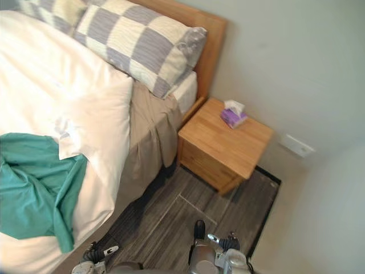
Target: Tidy the bed and pick cloth on bed and put in laundry
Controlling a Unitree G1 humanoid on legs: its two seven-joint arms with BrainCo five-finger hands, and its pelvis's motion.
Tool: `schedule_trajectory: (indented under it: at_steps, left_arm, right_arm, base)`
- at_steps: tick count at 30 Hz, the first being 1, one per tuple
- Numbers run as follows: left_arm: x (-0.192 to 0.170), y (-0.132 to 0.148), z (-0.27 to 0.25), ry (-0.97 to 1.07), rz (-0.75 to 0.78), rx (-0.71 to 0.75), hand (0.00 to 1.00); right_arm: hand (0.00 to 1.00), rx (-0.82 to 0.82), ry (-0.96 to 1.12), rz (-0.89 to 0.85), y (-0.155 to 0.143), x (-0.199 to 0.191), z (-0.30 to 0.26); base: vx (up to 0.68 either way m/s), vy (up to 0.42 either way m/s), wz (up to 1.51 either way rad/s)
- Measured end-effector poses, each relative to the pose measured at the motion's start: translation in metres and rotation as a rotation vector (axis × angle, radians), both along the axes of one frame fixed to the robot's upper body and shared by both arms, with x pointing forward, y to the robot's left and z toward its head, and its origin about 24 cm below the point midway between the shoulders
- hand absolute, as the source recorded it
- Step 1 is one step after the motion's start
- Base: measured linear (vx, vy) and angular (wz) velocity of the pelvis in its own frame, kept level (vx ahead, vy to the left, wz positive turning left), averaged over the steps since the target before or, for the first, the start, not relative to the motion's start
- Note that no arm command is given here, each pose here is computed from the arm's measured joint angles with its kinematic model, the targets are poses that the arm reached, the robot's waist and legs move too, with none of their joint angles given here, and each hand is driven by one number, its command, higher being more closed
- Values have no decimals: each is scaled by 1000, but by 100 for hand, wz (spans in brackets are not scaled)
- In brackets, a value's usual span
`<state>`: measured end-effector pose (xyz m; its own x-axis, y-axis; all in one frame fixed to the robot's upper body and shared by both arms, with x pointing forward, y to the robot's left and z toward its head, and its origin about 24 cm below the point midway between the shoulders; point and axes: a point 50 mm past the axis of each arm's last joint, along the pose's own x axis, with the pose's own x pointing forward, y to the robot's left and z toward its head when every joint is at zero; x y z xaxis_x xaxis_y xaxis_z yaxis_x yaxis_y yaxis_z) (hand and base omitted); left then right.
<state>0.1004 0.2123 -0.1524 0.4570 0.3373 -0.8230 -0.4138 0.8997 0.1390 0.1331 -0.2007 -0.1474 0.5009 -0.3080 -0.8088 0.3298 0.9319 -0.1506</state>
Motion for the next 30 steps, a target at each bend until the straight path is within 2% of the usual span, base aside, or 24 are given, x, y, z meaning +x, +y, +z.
schedule_trajectory:
  at_steps: [4, 9, 11, 15, 17, 18, 20, 23, 30]
  left_arm:
    - [-8, -11, -3, -8, 118, -51, 0]
    - [-5, -18, -1, -41, 164, -68, 0]
    - [5, -15, 5, -88, 147, -44, 0]
    - [0, -15, 6, -88, 64, -21, 0]
    - [4, -21, 6, -94, 32, -28, 0]
    - [2, -23, 3, -69, 31, -38, 0]
    - [8, -11, 5, -74, -2, -5, 0]
    - [4, -29, 0, -48, -63, -54, 0]
    - [7, -10, 1, -14, -106, -2, 0]
  right_arm:
    - [0, -6, -6, 34, 5, -5, 0]
    - [0, -7, 1, 46, 6, -7, -1]
    - [0, -2, 23, 39, 8, -17, -3]
    - [0, 10, 54, 56, 13, -23, -7]
    - [0, 6, 40, 80, 10, -14, -5]
    - [0, 9, 5, 95, 14, 0, -1]
    - [0, 43, 19, 91, 27, -3, -4]
    - [0, 7, 66, 82, 11, -16, -7]
    - [0, 22, 41, 32, 13, -13, -6]
  base:
    - [245, -277, 87]
    - [272, -174, 107]
    - [264, -65, 183]
    - [224, 0, 158]
    - [242, 64, 118]
    - [149, 25, 20]
    - [167, -26, 13]
    - [164, 35, -22]
    - [66, 35, -2]
